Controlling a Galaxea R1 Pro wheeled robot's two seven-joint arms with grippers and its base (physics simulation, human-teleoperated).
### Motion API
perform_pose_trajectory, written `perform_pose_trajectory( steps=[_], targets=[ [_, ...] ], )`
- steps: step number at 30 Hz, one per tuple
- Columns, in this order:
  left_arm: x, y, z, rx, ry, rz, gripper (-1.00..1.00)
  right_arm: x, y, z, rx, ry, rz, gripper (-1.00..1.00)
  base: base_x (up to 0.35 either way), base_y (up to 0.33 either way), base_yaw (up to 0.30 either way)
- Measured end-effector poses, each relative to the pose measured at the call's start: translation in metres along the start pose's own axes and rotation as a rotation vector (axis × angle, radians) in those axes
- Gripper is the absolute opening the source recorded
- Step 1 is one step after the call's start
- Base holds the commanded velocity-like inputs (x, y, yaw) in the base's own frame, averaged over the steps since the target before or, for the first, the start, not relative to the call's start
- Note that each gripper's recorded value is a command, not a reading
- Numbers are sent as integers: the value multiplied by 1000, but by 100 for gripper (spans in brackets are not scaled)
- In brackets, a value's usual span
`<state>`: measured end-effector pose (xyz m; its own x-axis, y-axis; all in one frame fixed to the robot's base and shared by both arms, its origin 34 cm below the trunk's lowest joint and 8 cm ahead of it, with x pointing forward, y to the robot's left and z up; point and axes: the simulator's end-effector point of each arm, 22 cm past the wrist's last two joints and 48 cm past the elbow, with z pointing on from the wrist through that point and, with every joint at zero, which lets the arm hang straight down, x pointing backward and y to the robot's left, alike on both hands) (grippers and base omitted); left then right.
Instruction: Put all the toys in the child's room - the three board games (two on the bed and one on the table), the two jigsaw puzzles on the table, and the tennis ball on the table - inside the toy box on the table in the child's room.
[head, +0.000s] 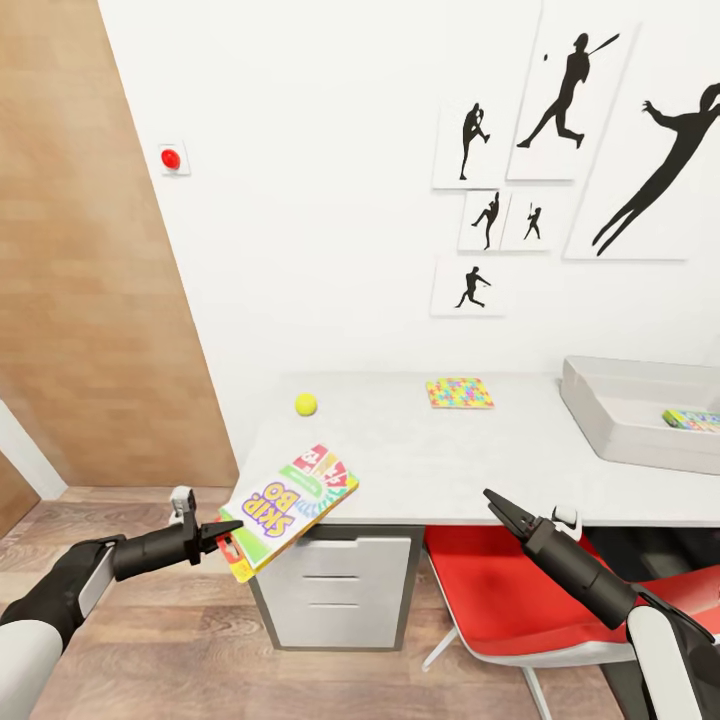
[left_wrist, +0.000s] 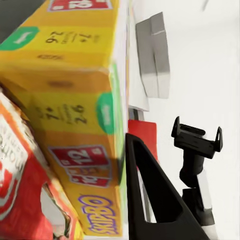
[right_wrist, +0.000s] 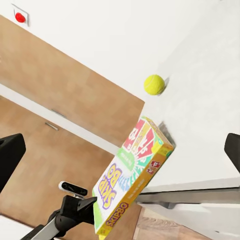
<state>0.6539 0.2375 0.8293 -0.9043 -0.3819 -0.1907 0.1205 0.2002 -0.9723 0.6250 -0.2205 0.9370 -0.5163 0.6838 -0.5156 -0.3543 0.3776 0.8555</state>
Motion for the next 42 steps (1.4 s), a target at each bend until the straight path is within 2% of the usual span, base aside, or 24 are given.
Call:
perform_pose_trajectory(
  steps=[25,33,42],
  targets=[
    [-9,-35,-10,16,-6,-2,-100,-14,27,2,0,3,1,100,0,0,0],
    [-13,-67,-15,92,-1,14,-100,-18,38,4,-3,8,4,100,0,0,0],
    [-17,-89,-20,117,4,21,-100,-23,51,5,-10,4,8,100,0,0,0]
  ],
)
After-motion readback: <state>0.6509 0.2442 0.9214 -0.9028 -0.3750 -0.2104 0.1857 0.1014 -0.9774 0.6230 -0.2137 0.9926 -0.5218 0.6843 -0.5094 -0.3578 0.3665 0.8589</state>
